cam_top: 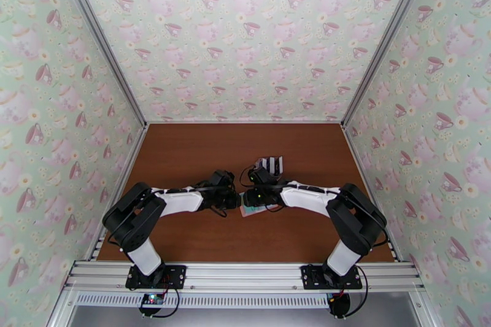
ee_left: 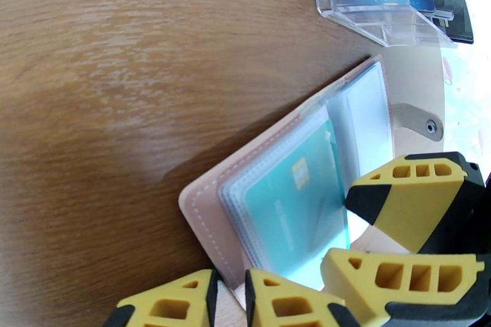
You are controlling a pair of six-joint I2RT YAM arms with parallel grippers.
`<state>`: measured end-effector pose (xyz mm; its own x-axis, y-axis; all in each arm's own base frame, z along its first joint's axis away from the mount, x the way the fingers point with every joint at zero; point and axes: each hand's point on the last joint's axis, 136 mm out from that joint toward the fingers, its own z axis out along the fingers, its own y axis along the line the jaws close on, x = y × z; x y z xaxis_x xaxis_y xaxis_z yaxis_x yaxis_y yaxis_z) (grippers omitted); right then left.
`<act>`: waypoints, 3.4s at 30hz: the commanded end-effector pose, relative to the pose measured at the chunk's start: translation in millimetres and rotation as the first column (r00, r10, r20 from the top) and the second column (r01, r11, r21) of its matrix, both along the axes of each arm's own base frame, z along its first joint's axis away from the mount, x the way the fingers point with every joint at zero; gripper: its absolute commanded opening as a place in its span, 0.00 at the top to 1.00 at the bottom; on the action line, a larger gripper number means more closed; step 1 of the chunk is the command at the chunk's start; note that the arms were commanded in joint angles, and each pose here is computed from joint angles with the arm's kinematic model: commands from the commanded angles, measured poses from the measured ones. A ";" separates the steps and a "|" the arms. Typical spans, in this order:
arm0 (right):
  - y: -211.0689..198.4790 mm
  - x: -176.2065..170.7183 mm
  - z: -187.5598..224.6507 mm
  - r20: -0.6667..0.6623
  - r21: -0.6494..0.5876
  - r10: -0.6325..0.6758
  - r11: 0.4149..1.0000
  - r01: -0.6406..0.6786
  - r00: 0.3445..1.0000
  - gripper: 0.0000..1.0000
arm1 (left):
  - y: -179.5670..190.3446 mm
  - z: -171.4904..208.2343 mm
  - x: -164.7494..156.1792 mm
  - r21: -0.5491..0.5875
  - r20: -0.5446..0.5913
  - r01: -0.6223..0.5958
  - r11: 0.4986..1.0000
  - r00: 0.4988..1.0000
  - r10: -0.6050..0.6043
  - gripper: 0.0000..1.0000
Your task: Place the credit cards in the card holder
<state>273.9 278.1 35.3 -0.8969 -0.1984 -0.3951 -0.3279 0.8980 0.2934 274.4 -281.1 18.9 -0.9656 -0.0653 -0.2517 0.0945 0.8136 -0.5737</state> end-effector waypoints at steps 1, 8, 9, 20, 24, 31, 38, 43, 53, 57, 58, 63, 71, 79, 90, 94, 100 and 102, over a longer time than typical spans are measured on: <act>-4.2 4.2 6.8 0.014 -0.007 -0.024 1.000 0.024 1.000 0.53 | 20.4 -28.0 -15.8 0.093 -0.095 -0.004 0.996 0.995 0.013 0.79; -5.6 6.5 1.3 0.007 -0.011 -0.032 0.999 0.032 0.999 0.53 | 20.7 -28.6 -15.9 0.092 -0.097 -0.002 0.996 0.995 0.011 0.79; -4.5 6.5 0.5 0.004 -0.008 -0.029 1.000 0.029 1.000 0.53 | 20.8 -29.1 -16.7 0.094 -0.100 -0.001 0.996 0.995 0.011 0.79; 3.3 3.9 -5.9 -0.025 0.014 -0.009 1.000 0.009 1.000 0.54 | 21.0 -29.3 -15.3 0.089 -0.100 -0.006 0.996 0.995 0.015 0.79; 8.8 2.0 -4.1 -0.032 0.037 0.003 0.999 -0.001 0.999 0.54 | 21.5 -30.0 -14.8 0.091 -0.100 -0.006 0.996 0.995 0.015 0.79; 24.2 -1.7 4.5 -0.027 0.076 0.028 0.997 -0.026 0.999 0.56 | 25.5 -28.6 -8.3 0.096 -0.097 -0.020 0.995 0.995 0.029 0.79; 31.7 -5.8 4.1 -0.044 0.097 0.031 0.995 -0.026 0.999 0.57 | 40.3 -19.5 10.4 0.113 -0.075 -0.047 0.993 0.996 0.056 0.79; 35.7 -6.5 4.5 -0.049 0.111 0.025 0.994 -0.019 0.998 0.58 | 47.1 -15.0 20.8 0.117 -0.065 -0.056 0.992 0.996 0.064 0.79; 22.7 -1.2 16.7 -0.004 0.066 -0.015 0.998 0.015 1.000 0.48 | 52.5 -4.6 16.7 0.108 -0.040 -0.056 0.993 0.997 0.061 0.78; 20.9 -0.5 30.2 0.020 0.077 -0.020 0.997 0.019 1.000 0.44 | 53.1 3.7 15.1 0.098 -0.024 -0.054 0.994 0.998 0.056 0.75; 20.1 -0.4 31.9 0.023 0.075 -0.021 0.997 0.019 1.000 0.44 | 53.0 6.6 15.1 0.098 -0.017 -0.053 0.994 0.998 0.055 0.75; 14.7 4.2 41.2 0.044 0.065 -0.029 0.998 0.026 0.999 0.43 | 53.1 18.1 15.5 0.086 0.007 -0.052 0.995 0.999 0.052 0.75; 1.6 10.5 44.8 0.060 0.066 -0.060 0.996 0.056 0.996 0.43 | 43.1 39.2 16.5 0.056 0.060 -0.032 0.998 0.998 0.028 0.74; -13.0 11.1 46.4 0.079 0.066 -0.091 0.994 0.086 0.993 0.42 | 27.4 49.6 9.4 0.042 0.095 0.000 0.999 0.995 -0.004 0.72; -26.6 2.9 41.9 0.082 0.065 -0.104 0.993 0.099 0.991 0.42 | 10.9 45.0 -6.8 0.053 0.097 0.025 0.998 0.995 -0.030 0.71; -35.0 1.3 42.0 0.091 0.061 -0.121 0.991 0.116 0.988 0.42 | 8.2 40.4 -10.3 0.058 0.093 0.026 0.998 0.995 -0.031 0.71; -40.8 -1.2 42.9 0.088 0.070 -0.119 0.991 0.113 0.989 0.41 | 5.5 32.7 -12.1 0.062 0.082 0.032 0.998 0.996 -0.037 0.71; -40.8 -1.5 41.6 0.085 0.071 -0.116 0.991 0.110 0.990 0.41 | 3.7 29.0 -11.8 0.062 0.077 0.036 0.997 0.996 -0.040 0.71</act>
<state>271.2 239.6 74.6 -0.8840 -0.0599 -0.4637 -0.2372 0.9121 0.3343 262.0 -276.8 56.7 -0.9441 -0.0080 -0.3295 0.1754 0.8341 -0.5229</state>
